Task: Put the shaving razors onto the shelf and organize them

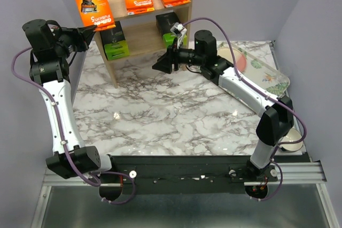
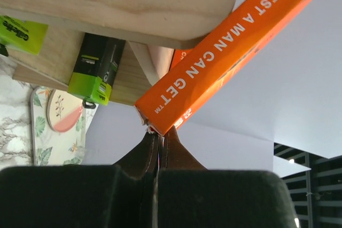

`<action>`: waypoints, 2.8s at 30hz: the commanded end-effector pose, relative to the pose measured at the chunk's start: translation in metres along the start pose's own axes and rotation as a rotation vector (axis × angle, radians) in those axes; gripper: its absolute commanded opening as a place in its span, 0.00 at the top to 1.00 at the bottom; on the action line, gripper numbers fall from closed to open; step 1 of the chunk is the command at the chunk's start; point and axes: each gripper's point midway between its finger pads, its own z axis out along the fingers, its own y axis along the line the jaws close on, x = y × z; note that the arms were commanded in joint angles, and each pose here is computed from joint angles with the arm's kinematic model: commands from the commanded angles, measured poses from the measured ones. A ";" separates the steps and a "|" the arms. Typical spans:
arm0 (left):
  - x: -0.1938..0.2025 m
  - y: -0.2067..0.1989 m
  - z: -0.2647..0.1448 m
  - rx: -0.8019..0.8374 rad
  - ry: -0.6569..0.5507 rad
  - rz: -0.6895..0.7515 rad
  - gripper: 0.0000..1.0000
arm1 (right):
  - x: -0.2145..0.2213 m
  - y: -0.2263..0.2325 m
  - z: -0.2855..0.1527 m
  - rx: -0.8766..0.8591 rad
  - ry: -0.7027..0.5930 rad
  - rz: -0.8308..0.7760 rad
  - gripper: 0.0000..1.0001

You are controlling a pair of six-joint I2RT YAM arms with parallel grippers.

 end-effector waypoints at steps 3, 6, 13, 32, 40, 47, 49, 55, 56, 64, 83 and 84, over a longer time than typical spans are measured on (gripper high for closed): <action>0.013 -0.012 0.003 0.015 -0.002 -0.014 1.00 | 0.008 -0.002 0.002 0.024 0.002 -0.016 0.37; 0.007 -0.006 0.006 -0.013 -0.024 -0.040 1.00 | 0.009 -0.002 0.003 0.026 0.004 -0.016 0.37; -0.002 -0.005 0.020 -0.026 -0.032 -0.059 1.00 | 0.010 -0.002 0.005 0.027 0.005 -0.021 0.37; 0.033 -0.070 0.012 0.185 0.050 0.060 1.00 | 0.022 -0.003 0.010 0.031 0.026 -0.014 0.36; 0.015 -0.047 0.016 0.100 -0.022 -0.002 1.00 | 0.027 -0.003 0.013 0.032 0.037 -0.009 0.36; 0.006 -0.016 0.030 0.011 -0.030 -0.048 1.00 | 0.029 -0.005 0.013 0.038 0.041 -0.013 0.36; 0.003 -0.013 0.032 -0.001 -0.038 -0.052 1.00 | 0.029 -0.005 0.013 0.040 0.043 -0.012 0.36; 0.000 -0.001 0.035 -0.035 -0.045 -0.066 0.96 | 0.032 -0.007 0.013 0.043 0.048 -0.013 0.36; 0.000 -0.002 0.034 -0.032 -0.048 -0.065 0.90 | 0.032 -0.007 0.014 0.044 0.048 -0.015 0.36; 0.017 -0.039 0.029 0.110 0.067 -0.019 0.59 | 0.036 -0.010 0.014 0.049 0.057 -0.013 0.35; 0.016 -0.019 0.037 0.074 0.068 -0.019 0.99 | 0.042 -0.014 0.014 0.063 0.067 -0.013 0.35; 0.016 -0.018 0.037 0.073 0.066 -0.019 1.00 | 0.042 -0.014 0.014 0.063 0.067 -0.016 0.35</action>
